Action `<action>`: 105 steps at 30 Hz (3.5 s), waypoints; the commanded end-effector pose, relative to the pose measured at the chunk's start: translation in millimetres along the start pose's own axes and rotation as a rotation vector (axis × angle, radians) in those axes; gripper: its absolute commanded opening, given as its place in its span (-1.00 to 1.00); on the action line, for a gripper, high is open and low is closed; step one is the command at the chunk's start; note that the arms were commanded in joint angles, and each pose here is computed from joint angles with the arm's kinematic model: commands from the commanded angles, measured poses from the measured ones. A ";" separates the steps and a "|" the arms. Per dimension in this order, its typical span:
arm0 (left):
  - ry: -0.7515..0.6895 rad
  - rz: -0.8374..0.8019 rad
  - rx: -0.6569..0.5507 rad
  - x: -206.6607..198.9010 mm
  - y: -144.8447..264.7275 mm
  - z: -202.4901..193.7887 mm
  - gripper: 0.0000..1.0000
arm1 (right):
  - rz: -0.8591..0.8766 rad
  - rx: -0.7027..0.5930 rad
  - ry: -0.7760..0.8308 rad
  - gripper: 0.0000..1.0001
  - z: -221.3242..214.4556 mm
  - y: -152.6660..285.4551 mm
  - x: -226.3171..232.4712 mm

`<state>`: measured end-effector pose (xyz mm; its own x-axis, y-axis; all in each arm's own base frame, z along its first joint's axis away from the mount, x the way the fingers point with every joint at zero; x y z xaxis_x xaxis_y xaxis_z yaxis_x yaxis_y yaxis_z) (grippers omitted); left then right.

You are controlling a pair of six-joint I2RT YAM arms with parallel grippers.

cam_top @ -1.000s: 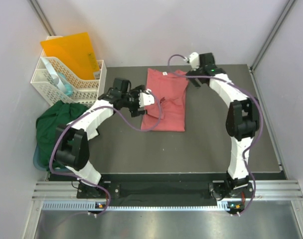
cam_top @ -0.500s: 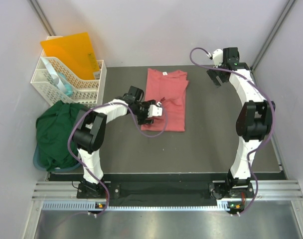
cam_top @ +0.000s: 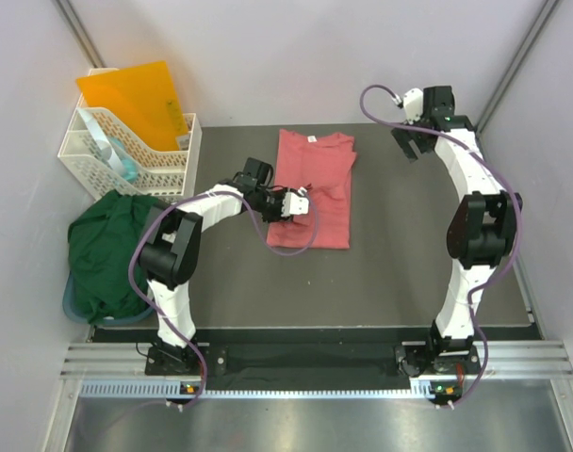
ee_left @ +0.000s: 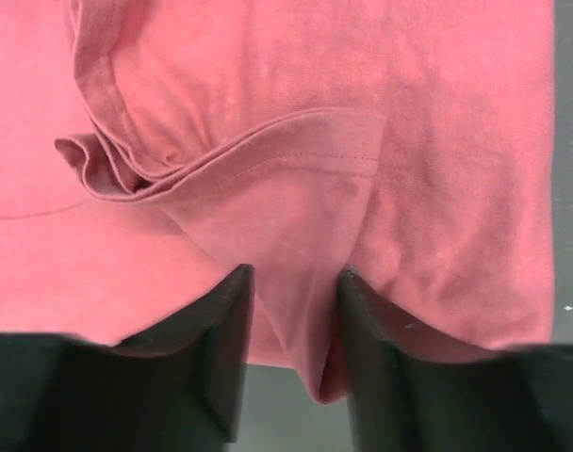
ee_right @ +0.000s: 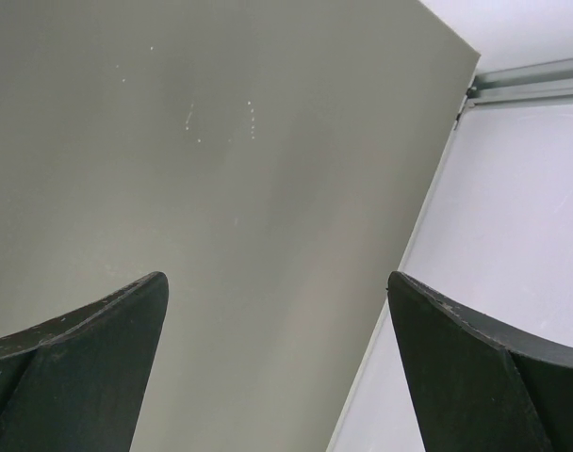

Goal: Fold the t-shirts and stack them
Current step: Fold the folded rectangular tshirt in 1/3 of the way

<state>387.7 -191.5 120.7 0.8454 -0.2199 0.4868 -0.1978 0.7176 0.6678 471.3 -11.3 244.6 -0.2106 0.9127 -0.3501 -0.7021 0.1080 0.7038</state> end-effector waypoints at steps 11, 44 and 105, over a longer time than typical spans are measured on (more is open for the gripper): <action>0.021 0.095 -0.007 22.8 -1.1 4.8 -0.93 | 0.009 -0.072 -0.026 0.99 21.8 9.4 7.2; 0.541 0.372 0.225 16.1 29.4 -24.4 0.40 | 0.033 -0.043 0.081 0.99 18.4 7.0 41.7; 0.232 -0.007 -0.080 6.6 -4.0 -2.1 -0.89 | 0.021 -0.033 0.146 0.99 23.0 -9.6 56.8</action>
<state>388.1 -190.4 111.5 0.9500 -0.0680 0.3049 -0.1520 0.7520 0.6414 474.2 40.3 221.9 -0.3333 0.8535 -0.4006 -0.6772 0.0789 0.7315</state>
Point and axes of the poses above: each gripper's point midway between its finger pads, its own y axis back along the fingers, its own x axis along the line the jaws close on, z = x × y, the point moved 9 cm from there along y, back along the fingers, and after that the axes turned 11 degrees about -y, right-handed, at the moved point
